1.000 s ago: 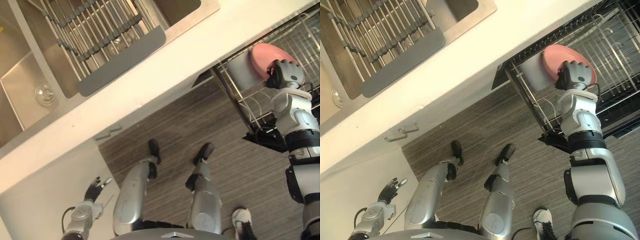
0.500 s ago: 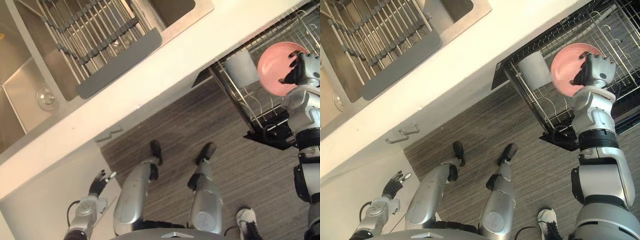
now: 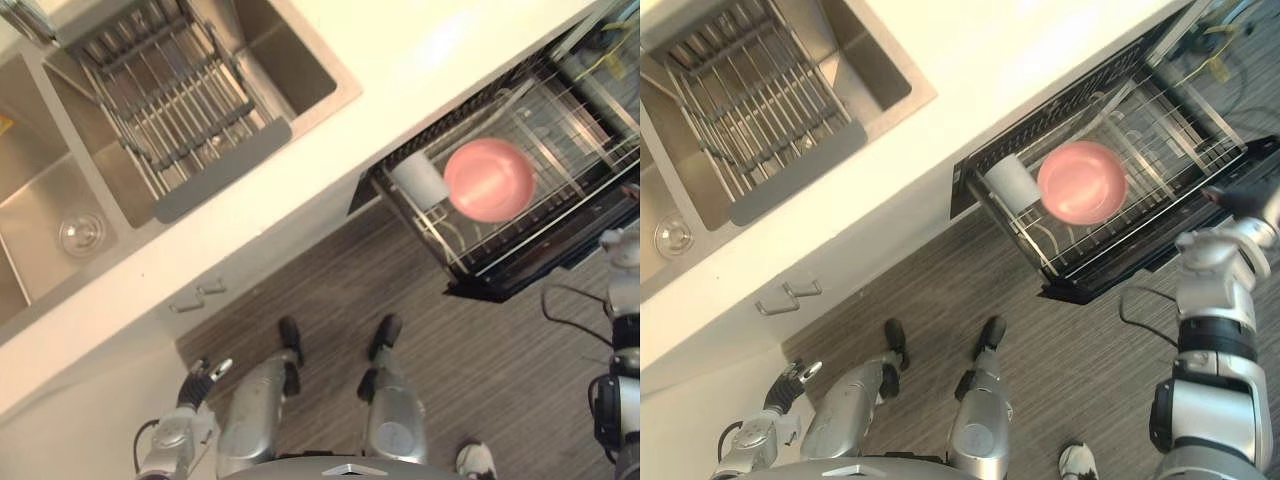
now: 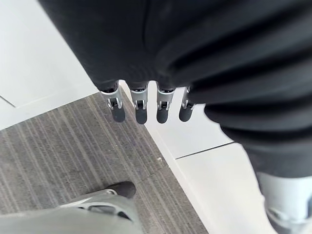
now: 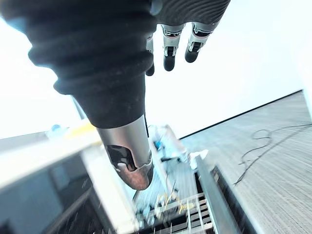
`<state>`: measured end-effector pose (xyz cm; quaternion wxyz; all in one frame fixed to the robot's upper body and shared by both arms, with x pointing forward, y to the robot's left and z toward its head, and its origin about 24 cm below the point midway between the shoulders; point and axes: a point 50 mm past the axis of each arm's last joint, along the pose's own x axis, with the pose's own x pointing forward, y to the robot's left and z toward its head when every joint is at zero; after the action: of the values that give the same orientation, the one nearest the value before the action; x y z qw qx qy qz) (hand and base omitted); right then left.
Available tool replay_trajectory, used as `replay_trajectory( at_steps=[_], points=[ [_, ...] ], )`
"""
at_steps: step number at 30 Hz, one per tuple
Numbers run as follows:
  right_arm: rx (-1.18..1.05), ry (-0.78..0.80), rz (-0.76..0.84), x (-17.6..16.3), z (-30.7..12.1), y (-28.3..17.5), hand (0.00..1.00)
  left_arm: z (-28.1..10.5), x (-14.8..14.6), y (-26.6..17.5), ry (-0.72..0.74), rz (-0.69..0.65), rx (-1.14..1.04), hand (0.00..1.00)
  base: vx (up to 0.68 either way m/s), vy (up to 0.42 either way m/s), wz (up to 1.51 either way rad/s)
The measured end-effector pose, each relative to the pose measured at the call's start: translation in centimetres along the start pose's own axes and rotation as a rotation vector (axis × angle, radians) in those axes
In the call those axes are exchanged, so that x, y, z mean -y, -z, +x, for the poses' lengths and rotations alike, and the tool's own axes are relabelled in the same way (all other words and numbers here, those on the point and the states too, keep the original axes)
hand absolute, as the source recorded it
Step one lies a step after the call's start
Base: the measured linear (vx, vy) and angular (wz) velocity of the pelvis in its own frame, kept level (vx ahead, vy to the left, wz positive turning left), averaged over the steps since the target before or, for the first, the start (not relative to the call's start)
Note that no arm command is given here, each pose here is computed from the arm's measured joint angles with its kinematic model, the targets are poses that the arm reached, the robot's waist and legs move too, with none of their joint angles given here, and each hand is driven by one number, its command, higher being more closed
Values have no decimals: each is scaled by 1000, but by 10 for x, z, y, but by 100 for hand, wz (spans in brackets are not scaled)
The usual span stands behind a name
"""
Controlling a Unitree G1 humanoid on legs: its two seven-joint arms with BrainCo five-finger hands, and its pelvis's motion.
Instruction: Walk over to the sink, pick up the cup, carry it to the dishwasher, place the cup inside the dishwasher, then close the dishwasher door
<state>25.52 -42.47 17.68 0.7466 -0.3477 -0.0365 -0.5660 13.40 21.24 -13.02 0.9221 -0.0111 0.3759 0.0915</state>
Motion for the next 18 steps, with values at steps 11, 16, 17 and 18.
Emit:
replay_trajectory(
  at_steps=[11, 16, 17, 18],
  points=[
    [-862, -78, 538, -25, -101, 135, 100, -11, 9, 33, -52, -57, -108, 0, -29, -3, -3],
    [-926, -129, 721, -36, -106, 134, 100, -12, 14, 38, -42, -57, -127, 0, -15, -17, 6],
    [-929, -146, 758, -41, -104, 131, 100, -13, 14, 39, -41, -56, -134, 0, 22, -18, 6],
    [-928, -154, 774, -43, -103, 129, 100, -13, 15, 40, -40, -56, -137, 0, 57, -16, 4]
  ],
)
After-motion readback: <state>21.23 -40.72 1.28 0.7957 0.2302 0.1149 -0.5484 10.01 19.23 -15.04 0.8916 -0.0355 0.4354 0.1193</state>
